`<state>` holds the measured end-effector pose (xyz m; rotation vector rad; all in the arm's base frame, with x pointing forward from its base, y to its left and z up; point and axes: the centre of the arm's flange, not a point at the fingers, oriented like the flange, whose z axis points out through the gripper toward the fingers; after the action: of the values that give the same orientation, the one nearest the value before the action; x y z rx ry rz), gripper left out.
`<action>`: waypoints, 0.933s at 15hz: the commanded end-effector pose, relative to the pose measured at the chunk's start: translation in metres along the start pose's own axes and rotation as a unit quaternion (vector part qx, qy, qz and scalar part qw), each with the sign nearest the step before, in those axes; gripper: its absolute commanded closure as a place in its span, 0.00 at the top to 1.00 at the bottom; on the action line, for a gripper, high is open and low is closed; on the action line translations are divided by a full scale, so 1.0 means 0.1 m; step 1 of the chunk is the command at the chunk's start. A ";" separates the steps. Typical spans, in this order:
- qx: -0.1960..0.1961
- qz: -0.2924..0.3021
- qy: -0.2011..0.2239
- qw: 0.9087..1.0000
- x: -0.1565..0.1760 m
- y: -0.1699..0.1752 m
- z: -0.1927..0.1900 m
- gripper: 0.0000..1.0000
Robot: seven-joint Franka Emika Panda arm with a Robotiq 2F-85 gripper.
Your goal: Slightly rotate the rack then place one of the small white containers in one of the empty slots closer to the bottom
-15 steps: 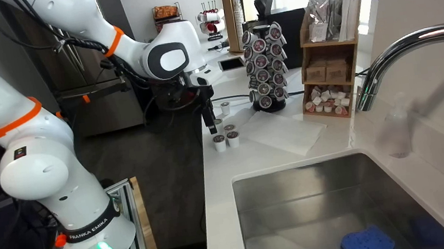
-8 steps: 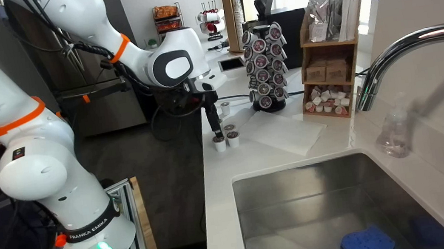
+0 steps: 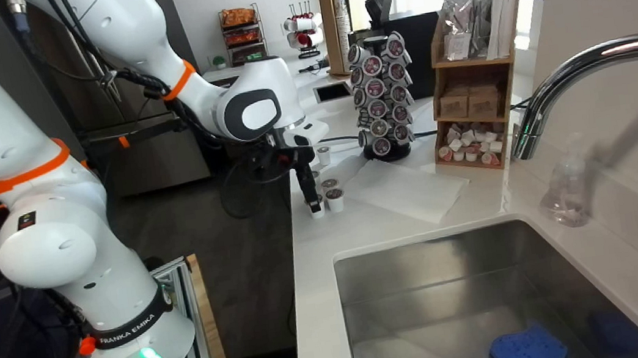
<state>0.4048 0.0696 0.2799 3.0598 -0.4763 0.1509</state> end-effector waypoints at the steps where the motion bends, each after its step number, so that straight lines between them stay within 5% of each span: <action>1: 0.004 -0.009 0.005 1.000 -0.07 0.04 0.11 0.74; 3: 0.004 -0.011 0.004 1.000 -0.07 0.04 0.11 0.63; 6: 0.000 -0.013 0.003 1.000 -0.08 0.03 0.08 0.61; 12: -0.014 -0.024 0.007 1.000 -0.15 -0.04 -0.04 0.29; 14: -0.019 -0.031 0.014 0.999 -0.30 -0.15 -0.26 0.29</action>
<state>0.4032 0.0758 0.2798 3.0513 -0.4054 0.1563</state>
